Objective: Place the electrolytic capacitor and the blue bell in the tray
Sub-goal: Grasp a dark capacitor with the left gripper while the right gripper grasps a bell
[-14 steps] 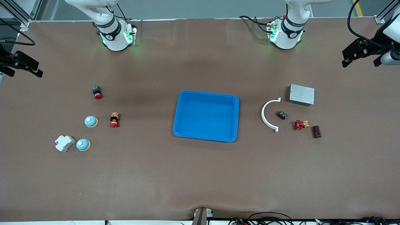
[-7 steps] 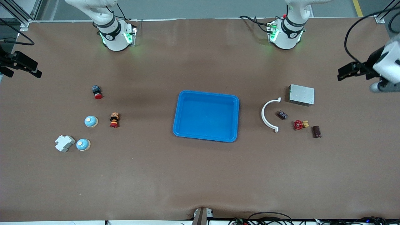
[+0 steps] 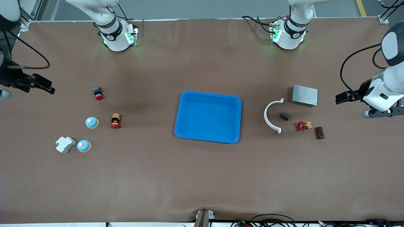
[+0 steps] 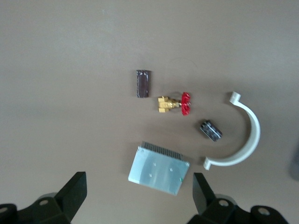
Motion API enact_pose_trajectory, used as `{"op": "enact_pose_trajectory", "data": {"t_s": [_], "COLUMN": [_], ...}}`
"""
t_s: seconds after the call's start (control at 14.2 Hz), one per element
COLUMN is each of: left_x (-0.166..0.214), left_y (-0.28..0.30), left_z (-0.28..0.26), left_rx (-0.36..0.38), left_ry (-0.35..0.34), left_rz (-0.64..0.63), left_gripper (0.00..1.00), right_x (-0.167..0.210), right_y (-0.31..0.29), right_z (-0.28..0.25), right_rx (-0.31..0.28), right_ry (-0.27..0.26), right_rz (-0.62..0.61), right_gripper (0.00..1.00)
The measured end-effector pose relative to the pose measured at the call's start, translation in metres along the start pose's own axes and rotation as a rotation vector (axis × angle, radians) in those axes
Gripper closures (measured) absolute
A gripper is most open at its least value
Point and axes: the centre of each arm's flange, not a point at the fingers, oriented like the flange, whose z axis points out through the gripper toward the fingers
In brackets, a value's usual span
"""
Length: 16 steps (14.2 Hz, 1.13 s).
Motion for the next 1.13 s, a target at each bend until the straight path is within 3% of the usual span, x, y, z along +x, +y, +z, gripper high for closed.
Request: {"op": "enact_pose_trajectory", "data": {"t_s": [0.14,0.42,0.49,0.56,0.85,1.13], "left_x": [0.000,0.014,0.020,0.026,0.037,0.041], "left_y": [0.003,0.008,0.007,0.003,-0.016,-0.036], "left_z": [0.031,0.107,0.127,0.146,0.209,0.250], "left_rx": [-0.004,-0.027,-0.035,-0.038,-0.041,-0.056], "left_ry": [0.034,0.081,0.097,0.116,0.162,0.175], "left_rz": [0.001,-0.036,-0.042,-0.046,-0.059,-0.096], "left_gripper": [0.00,0.00,0.07,0.14,0.20,0.26], "right_x": [0.002,0.004,0.006,0.010,0.027,0.056], "right_y": [0.012,0.032,0.035,0.036,0.043,0.048], "right_z": [0.051,0.147,0.163,0.175,0.220,0.243], "right_rx": [-0.001,-0.001,-0.001,-0.001,-0.002,0.000], "right_ry": [0.016,-0.004,-0.008,-0.007,0.040,0.050], "right_rz": [0.018,0.048,0.051,0.054,0.062,0.067], "right_gripper": [0.00,0.00,0.00,0.00,0.00,0.00]}}
